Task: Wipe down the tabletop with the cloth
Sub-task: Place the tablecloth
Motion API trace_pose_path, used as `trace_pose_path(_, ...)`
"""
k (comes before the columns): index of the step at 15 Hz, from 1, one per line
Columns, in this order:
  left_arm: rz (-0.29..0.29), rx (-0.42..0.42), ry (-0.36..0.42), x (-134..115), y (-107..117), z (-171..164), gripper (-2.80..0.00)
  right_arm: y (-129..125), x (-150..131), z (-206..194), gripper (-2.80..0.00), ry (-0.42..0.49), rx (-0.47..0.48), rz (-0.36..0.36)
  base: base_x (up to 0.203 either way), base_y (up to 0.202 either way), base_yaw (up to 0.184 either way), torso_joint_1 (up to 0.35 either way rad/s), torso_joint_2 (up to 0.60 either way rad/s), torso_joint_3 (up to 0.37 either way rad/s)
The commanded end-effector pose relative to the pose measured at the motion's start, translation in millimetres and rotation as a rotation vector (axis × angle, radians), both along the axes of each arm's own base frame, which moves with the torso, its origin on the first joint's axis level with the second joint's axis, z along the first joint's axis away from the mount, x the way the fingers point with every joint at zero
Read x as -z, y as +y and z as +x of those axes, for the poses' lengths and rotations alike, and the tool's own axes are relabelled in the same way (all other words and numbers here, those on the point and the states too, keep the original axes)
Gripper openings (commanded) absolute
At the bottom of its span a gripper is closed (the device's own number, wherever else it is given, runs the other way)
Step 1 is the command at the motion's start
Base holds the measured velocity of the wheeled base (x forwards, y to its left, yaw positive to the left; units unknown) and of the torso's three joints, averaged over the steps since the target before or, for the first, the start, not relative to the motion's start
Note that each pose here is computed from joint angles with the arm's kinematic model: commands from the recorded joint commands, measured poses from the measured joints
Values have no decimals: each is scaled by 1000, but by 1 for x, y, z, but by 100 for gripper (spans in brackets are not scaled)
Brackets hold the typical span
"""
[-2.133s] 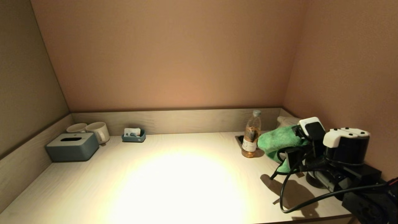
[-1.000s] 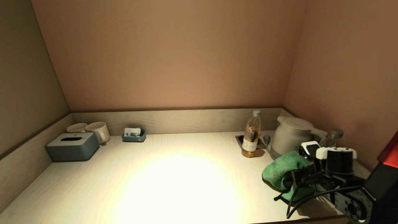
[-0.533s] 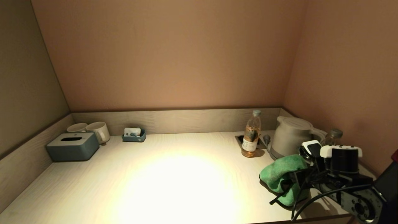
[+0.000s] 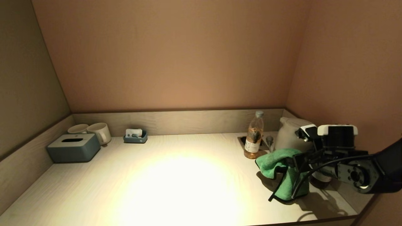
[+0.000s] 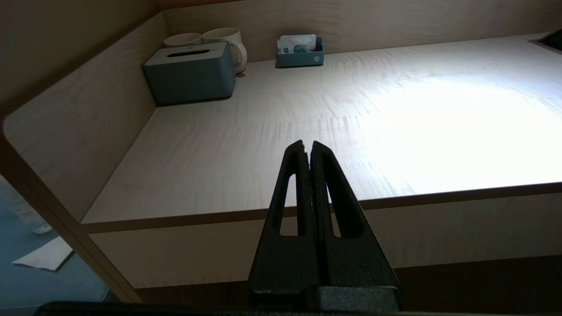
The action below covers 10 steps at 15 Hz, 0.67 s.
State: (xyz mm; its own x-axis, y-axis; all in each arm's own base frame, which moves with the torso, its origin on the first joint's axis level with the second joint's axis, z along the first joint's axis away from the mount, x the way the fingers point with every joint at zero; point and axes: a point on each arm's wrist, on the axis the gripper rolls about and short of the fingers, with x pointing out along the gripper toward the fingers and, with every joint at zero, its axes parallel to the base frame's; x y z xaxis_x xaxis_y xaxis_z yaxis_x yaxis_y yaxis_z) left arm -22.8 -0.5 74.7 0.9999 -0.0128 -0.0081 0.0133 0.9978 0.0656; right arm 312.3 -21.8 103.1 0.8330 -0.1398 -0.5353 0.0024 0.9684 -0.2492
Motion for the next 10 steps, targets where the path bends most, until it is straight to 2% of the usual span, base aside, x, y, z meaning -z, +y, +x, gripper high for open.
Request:
trace_pose_path(1, 0, -1, 0, 0, 0, 0, -280, -1, 20, -17, 0, 350, -11, 40, 0, 0, 0, 0, 0, 0)
trace_pose_path(6, 0, -1, 0, 0, 0, 0, -280, 0, 28, -27, 0, 448, -27, 50, 0, 0, 0, 0, 0, 0)
trace_pose_path(10, 0, -1, 0, 0, 0, 0, -280, 0, 19, -32, 0, 423, -26, 51, 0, 0, 0, 0, 0, 0)
